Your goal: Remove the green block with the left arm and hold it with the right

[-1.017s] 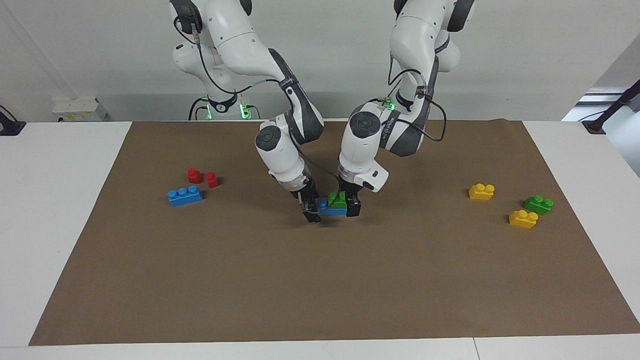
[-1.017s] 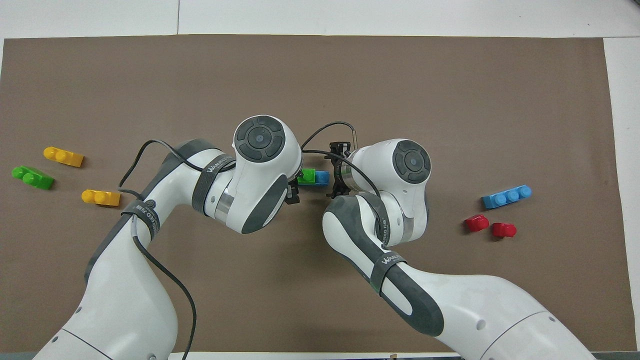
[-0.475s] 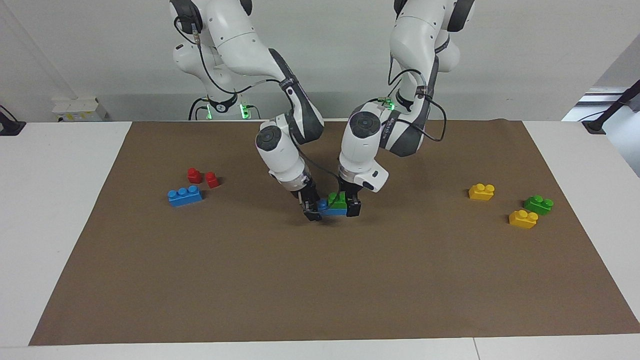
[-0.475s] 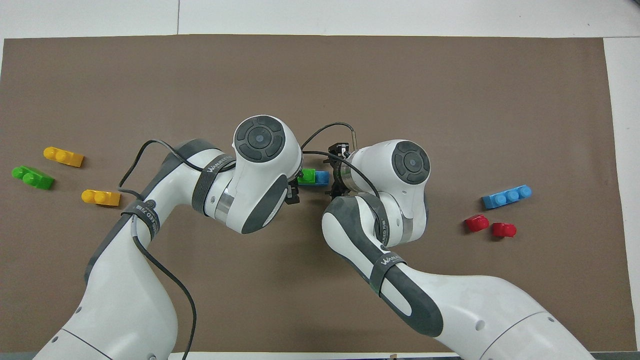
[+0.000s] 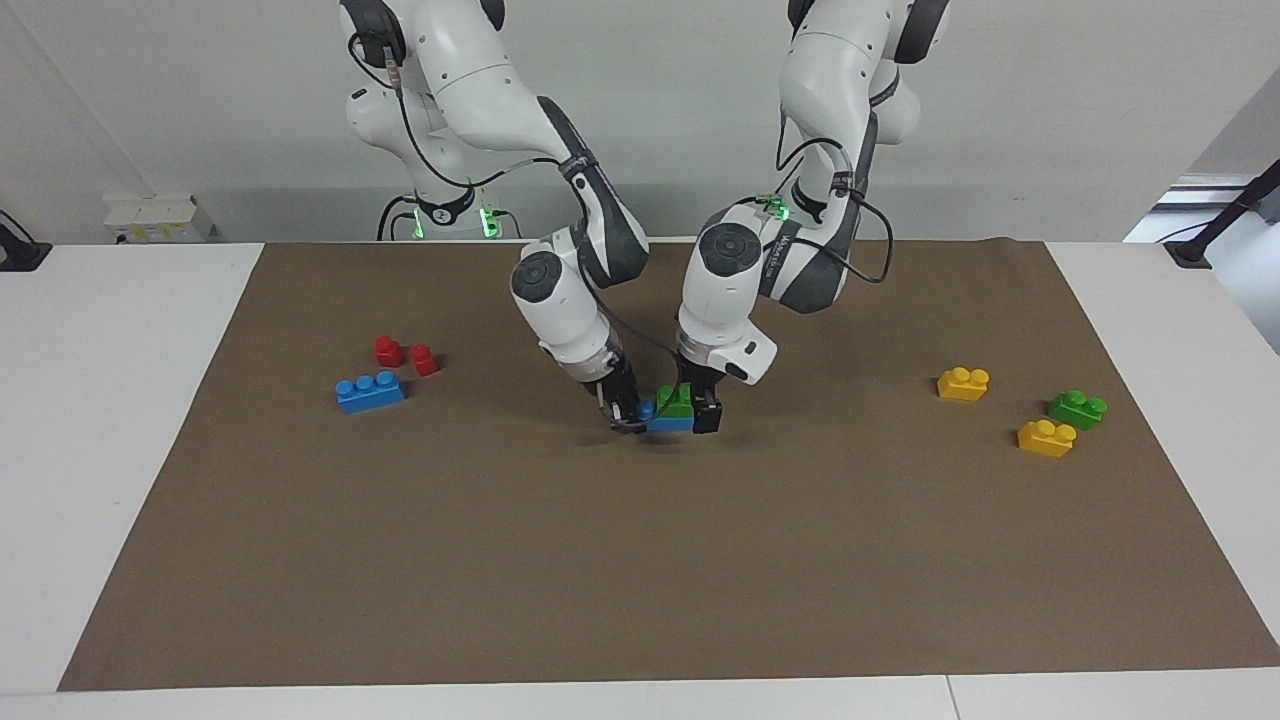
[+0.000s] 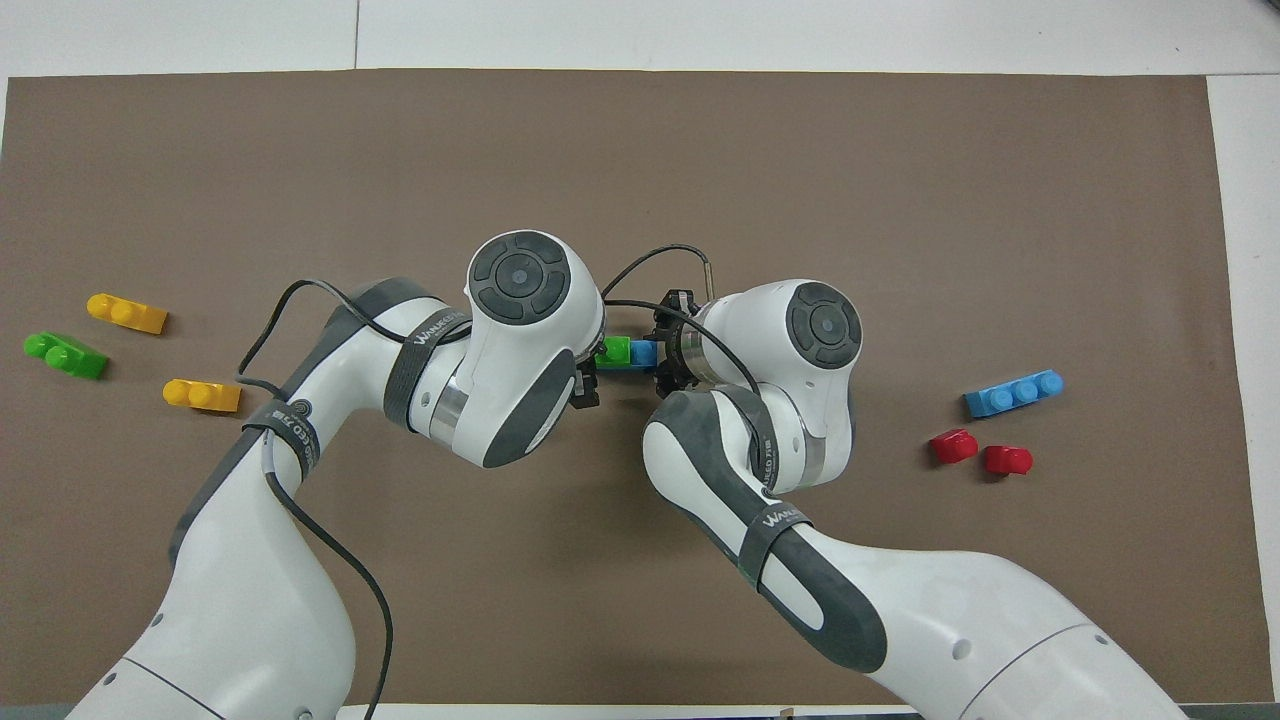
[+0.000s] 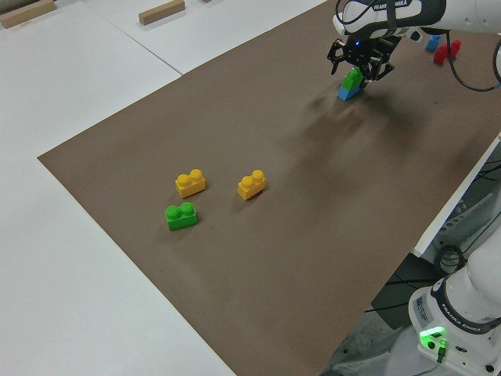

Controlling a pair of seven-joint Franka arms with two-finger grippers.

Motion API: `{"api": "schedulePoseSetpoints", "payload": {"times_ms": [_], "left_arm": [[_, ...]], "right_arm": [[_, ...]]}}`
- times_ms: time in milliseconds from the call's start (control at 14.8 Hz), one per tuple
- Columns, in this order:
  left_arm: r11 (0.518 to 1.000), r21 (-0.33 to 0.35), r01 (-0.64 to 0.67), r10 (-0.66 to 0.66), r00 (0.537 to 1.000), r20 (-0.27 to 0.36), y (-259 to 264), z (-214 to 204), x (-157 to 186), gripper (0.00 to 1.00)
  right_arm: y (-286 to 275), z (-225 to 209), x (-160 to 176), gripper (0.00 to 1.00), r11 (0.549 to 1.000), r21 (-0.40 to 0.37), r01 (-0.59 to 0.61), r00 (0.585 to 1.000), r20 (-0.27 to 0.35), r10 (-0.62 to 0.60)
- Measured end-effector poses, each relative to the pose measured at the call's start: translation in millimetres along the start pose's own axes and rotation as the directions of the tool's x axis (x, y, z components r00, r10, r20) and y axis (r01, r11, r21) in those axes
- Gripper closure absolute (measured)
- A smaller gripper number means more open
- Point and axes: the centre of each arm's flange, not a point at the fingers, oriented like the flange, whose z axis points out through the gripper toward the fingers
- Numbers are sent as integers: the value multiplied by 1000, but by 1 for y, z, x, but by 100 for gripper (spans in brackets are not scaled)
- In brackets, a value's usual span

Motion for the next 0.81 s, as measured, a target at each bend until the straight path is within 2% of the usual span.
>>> {"api": "schedulePoseSetpoints", "payload": {"times_ms": [407,475,610,814], "left_arm": [[1000,0,0,0,1000,0,0,0,0,0],[1000,0,0,0,1000,0,0,0,0,9],[1000,-5,-6,6,1000,-7,0,0,0,13],[1000,-7,-15,15,1000,-15,-1,0,0,48]], "right_arm": [[1,1,-3,66,1000,-2,-9,1000,11,9],[2,1,-3,66,1000,-2,-8,1000,11,8],[2,1,-3,66,1000,-3,-6,1000,11,6],[0,0,-2,66,1000,10,-5,1000,11,5]]}}
